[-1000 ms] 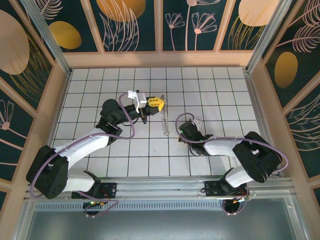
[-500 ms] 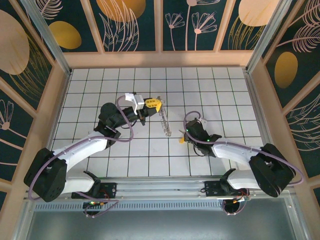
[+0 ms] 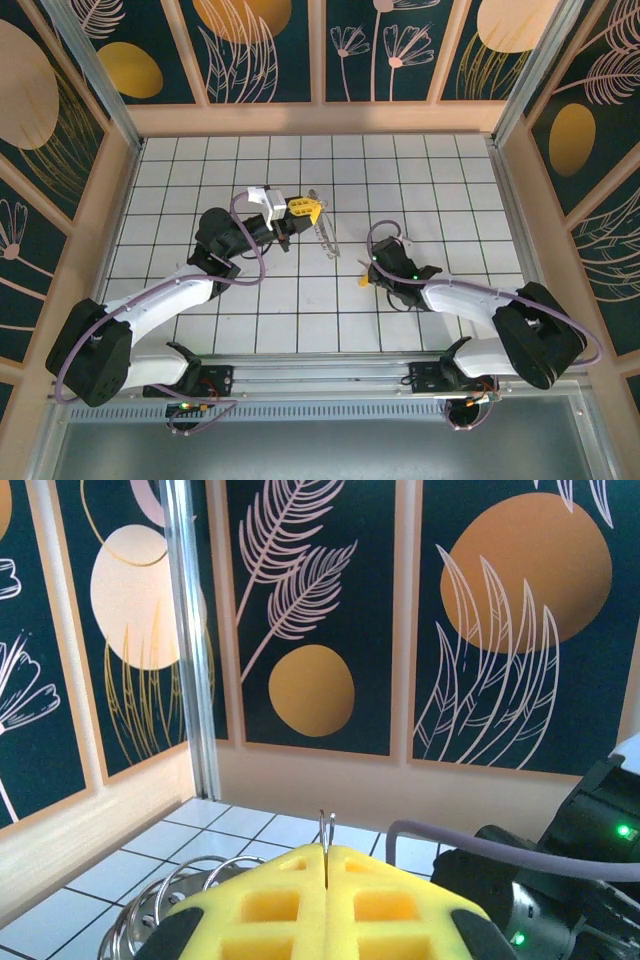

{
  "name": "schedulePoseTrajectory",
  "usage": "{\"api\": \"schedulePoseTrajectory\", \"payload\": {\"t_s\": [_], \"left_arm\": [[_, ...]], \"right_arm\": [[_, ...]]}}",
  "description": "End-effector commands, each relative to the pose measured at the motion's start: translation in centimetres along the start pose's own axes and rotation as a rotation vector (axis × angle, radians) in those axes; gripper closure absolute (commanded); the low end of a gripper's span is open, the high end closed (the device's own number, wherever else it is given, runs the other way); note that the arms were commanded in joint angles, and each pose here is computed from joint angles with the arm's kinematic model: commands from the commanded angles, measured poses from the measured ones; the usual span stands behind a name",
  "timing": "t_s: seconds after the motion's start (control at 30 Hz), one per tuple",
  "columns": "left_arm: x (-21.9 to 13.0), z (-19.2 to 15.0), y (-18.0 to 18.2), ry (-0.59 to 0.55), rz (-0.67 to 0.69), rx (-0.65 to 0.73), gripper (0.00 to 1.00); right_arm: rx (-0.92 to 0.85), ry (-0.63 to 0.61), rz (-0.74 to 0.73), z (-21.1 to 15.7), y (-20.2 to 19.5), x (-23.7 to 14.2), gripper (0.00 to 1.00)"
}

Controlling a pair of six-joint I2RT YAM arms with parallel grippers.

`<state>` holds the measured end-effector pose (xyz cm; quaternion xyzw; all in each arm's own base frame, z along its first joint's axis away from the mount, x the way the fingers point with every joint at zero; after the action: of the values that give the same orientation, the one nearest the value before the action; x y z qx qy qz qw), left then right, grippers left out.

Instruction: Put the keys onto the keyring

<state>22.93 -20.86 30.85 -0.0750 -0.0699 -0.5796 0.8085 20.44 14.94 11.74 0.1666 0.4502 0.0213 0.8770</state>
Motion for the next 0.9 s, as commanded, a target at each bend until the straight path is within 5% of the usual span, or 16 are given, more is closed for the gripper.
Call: {"api": "schedulePoseTrajectory", "payload": {"t_s": [0.0, 0.87], "left_arm": [[-0.3, 1.7, -0.8, -0.081, -0.023, 0.043, 1.00], [-0.2, 1.4, -0.8, -0.090, -0.043, 0.015, 1.00]], "right_arm": [[0.009, -0.002, 0.015, 0.7, 0.8, 0.2, 0.79], [-0.024, 0.007, -0.025, 0.9, 1.4, 2.2, 0.85]]}}
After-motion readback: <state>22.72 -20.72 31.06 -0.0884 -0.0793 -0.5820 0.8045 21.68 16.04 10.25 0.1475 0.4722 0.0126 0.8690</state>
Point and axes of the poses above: each hand's point on the last joint's axis, 136 mm out from that joint toward the fingers, its own x axis out along the fingers, its own y axis along the line the jaws close on, z = x × y, the point moved 10 cm from there along -x, back along the fingers, and after that the axes turned 3 degrees about -x, right-handed, at the moved point
